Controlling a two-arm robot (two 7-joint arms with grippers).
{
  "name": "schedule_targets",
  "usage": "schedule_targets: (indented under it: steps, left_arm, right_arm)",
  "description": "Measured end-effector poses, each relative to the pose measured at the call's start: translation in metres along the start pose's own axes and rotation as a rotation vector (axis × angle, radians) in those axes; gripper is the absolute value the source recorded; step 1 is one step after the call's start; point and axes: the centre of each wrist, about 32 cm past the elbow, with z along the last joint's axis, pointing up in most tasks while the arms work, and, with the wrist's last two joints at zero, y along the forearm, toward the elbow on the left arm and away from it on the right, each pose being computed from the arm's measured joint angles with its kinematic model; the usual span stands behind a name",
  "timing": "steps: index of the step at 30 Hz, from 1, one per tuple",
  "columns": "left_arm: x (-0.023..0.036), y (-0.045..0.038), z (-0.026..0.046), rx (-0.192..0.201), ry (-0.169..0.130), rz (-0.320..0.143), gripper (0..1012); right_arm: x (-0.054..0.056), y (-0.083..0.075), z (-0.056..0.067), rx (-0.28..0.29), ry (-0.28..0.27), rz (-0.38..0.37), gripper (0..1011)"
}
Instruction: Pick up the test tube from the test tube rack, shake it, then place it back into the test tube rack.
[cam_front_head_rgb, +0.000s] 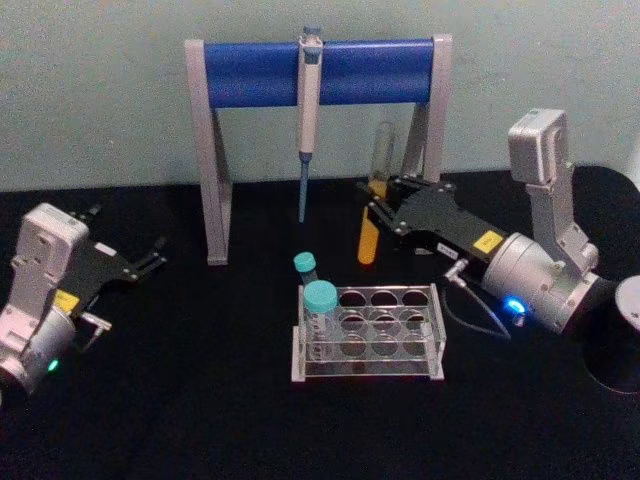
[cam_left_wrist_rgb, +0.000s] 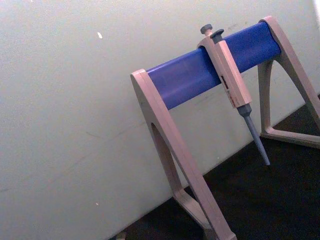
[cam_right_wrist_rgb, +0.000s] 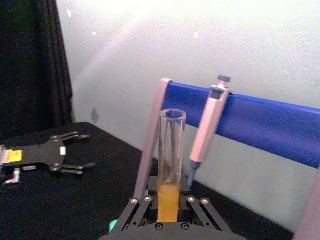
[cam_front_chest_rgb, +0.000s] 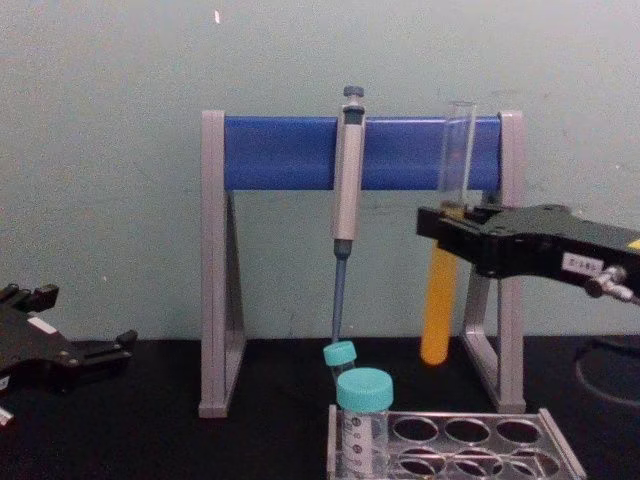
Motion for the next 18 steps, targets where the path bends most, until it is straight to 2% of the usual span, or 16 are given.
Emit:
schedule_targets:
  steps: [7,18]
  left_arm:
    - [0.0000,0.0000,0.0000,0.000,0.000,0.000,1001]
    - [0.0000,0.0000,0.0000,0.000,0.000,0.000,1001]
  right_arm:
    - [0.0048,-0.0063,-0.0005,-0.006,-0.003,-0.030,229]
    - [0.0054,-0.0081,-0.0013,-0.011,-0.004,-0.036,229]
